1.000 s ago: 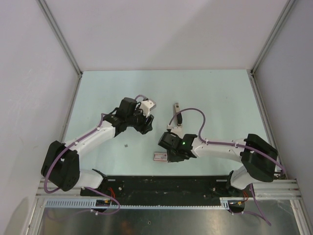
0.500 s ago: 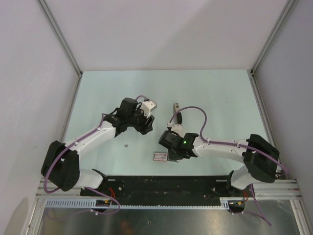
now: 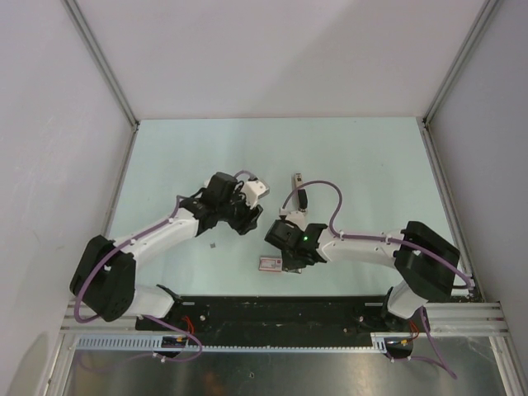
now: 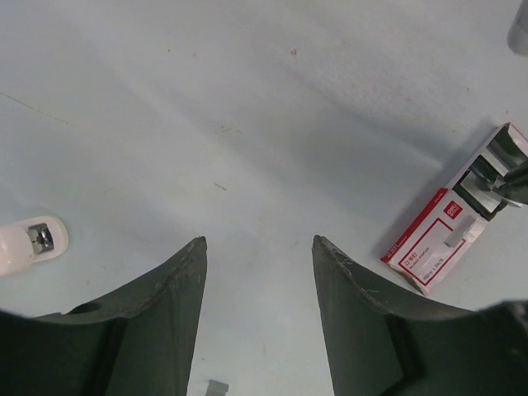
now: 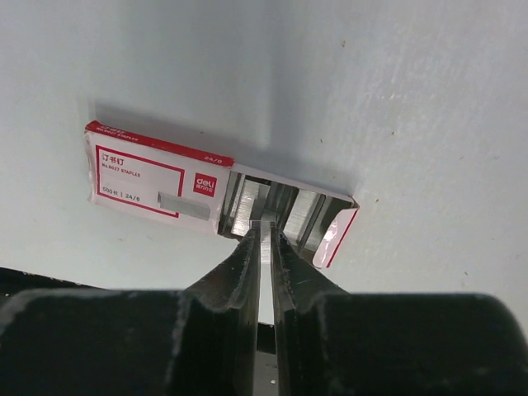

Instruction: Unload the staples from the stapler

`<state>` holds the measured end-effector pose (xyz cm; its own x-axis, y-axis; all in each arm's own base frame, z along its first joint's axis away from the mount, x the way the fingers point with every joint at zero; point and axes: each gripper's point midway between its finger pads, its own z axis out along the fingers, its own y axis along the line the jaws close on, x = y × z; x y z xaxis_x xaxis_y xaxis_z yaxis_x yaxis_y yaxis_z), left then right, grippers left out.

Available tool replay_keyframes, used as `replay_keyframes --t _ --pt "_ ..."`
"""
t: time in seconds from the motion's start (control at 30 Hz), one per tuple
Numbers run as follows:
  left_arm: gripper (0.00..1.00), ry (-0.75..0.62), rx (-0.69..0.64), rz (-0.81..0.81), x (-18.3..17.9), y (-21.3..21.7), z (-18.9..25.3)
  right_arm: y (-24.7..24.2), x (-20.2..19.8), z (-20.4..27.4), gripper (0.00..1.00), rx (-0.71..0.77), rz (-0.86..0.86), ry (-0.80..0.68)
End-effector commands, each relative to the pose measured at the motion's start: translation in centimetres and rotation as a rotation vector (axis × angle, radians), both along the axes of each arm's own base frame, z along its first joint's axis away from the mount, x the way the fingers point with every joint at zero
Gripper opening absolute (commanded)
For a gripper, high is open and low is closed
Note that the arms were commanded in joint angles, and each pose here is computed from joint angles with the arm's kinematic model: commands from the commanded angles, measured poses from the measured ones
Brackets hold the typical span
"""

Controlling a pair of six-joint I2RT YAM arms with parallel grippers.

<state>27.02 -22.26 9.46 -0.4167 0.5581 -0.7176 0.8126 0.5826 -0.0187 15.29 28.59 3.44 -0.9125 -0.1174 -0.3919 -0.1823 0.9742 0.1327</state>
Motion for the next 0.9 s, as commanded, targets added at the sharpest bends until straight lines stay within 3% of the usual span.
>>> replay_keyframes --t 0.0,0.23,0.53,0.87 --pt "0.59 -0.035 0.045 -0.106 -0.6 -0.1 -1.0 1.1 1.1 1.4 0.15 0.046 -0.007 -0.033" --pt "0.58 -0.055 0.147 -0.286 -3.7 -0.1 -3.8 -1.1 1.2 5.3 0.24 0.144 -0.045 -0.059" --pt "0.56 -0.063 0.272 -0.407 -6.2 -0.4 -6.6 -3.5 -0.7 2.2 0.25 0.345 -0.127 0.089" --pt "0.55 -0.067 0.313 -0.423 -6.2 -1.3 -7.3 -2.8 -0.5 0.3 0.21 0.407 -0.126 0.134"
